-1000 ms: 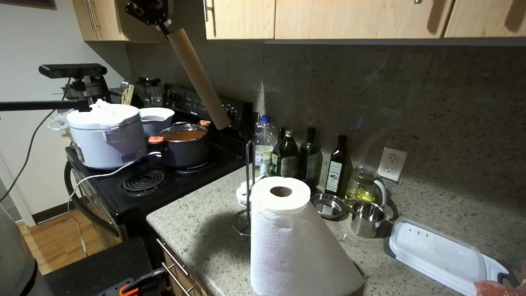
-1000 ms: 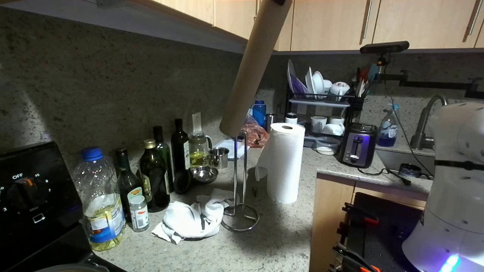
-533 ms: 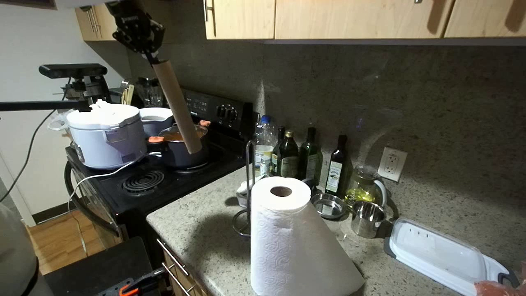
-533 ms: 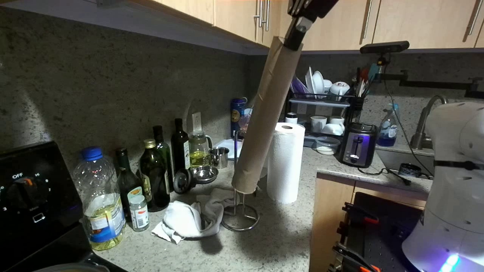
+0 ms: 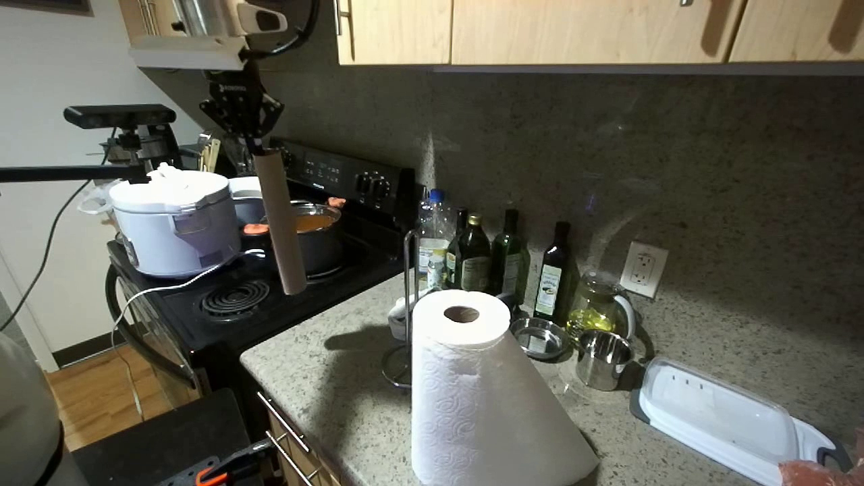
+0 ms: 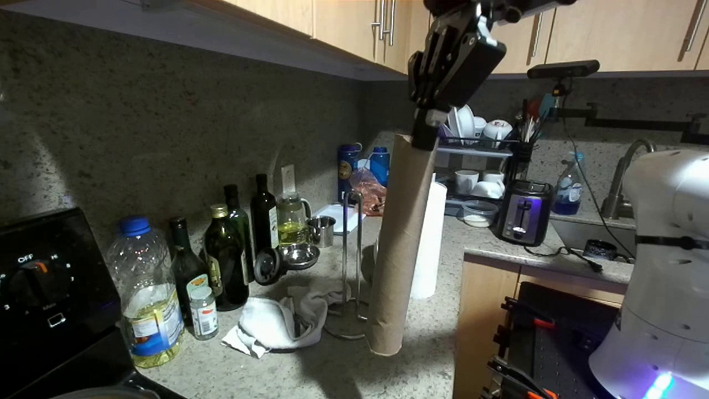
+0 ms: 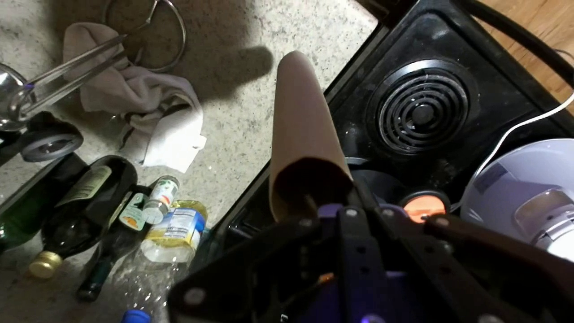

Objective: Replace the tissue paper core with the paper towel roll

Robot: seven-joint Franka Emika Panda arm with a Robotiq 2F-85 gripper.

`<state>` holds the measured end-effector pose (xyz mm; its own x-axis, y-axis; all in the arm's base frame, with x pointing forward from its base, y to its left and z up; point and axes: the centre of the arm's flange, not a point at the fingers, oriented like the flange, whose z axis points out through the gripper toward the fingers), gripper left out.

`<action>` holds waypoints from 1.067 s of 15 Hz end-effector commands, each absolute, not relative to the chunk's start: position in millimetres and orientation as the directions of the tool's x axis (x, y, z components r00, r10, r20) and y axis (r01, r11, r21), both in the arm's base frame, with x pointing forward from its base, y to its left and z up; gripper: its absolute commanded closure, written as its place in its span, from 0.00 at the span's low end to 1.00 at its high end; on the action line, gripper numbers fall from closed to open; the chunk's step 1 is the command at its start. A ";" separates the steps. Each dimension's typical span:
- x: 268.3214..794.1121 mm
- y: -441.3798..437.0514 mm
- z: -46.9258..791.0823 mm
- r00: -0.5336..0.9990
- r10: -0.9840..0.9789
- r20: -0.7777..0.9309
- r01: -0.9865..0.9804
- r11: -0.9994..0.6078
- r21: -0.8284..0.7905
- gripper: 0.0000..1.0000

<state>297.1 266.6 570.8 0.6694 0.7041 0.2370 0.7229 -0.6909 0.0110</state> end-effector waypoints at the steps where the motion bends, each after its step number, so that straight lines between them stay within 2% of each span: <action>1: 328.6 284.8 540.8 0.640 0.736 0.220 0.758 -0.651 -0.027 1.00; 9: 368.9 295.6 464.6 0.658 0.737 0.155 0.749 -0.661 -0.034 1.00; 16: 391.2 295.8 430.9 0.677 0.723 0.139 0.731 -0.683 -0.010 1.00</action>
<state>382.5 295.0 439.3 0.6738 0.7264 0.1352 0.7362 -0.6756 -0.0394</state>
